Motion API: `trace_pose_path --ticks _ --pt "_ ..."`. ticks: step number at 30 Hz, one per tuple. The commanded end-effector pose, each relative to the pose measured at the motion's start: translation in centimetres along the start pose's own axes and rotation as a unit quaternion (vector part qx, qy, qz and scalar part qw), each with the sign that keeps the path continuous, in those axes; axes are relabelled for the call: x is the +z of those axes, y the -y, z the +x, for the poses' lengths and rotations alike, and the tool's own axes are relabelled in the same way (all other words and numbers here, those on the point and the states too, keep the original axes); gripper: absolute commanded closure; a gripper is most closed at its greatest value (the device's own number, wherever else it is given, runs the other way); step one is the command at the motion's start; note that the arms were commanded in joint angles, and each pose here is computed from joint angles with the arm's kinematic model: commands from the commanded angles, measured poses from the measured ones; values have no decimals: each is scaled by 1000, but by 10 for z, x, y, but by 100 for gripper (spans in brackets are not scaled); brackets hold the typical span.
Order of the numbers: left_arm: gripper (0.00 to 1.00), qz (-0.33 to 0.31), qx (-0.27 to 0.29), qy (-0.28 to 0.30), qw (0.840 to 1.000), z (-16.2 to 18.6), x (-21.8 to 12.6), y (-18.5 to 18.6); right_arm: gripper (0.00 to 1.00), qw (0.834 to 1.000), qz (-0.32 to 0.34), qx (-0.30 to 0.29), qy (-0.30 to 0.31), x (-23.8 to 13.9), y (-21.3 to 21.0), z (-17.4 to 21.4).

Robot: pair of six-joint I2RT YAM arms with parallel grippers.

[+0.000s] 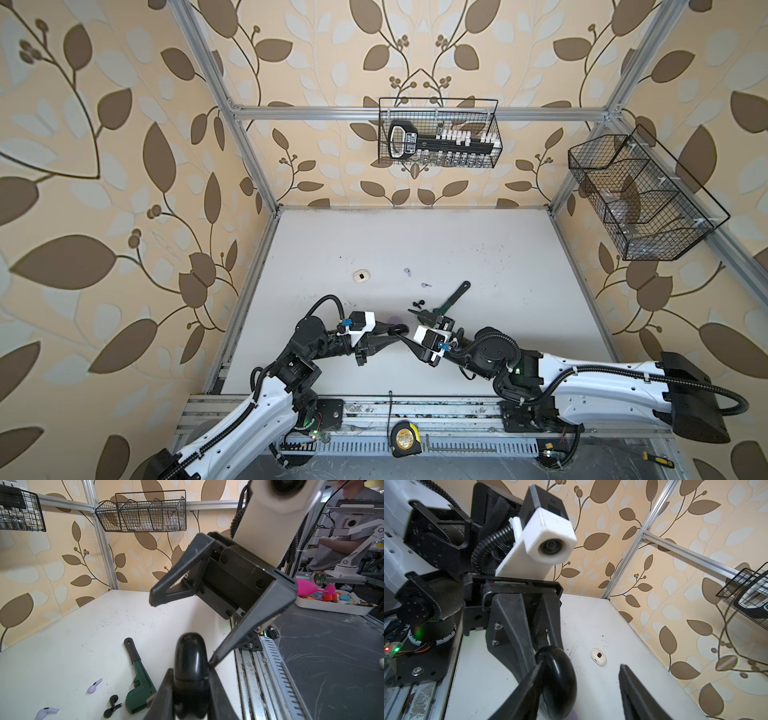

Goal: Insert the wireless bluetooth earbuds into the charging case
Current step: 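Open the right gripper and draw it back from the black case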

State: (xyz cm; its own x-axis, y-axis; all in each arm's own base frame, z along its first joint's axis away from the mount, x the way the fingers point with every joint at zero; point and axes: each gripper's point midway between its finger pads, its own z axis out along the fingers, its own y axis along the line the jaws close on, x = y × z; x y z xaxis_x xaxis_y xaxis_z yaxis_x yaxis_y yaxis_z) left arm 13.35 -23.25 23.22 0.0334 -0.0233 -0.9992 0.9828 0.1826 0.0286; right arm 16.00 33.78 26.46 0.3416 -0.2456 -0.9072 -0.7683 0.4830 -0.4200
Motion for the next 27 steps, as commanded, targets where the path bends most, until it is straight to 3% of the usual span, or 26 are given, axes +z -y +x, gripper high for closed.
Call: trace_pose_path --ticks 1,27 --pt "100 38 37 22 998 -12 -1 16 41 999 46 24 15 -2 28 -15" --pt "100 21 35 22 999 -14 -3 13 36 991 102 82 6 -1 59 -18"
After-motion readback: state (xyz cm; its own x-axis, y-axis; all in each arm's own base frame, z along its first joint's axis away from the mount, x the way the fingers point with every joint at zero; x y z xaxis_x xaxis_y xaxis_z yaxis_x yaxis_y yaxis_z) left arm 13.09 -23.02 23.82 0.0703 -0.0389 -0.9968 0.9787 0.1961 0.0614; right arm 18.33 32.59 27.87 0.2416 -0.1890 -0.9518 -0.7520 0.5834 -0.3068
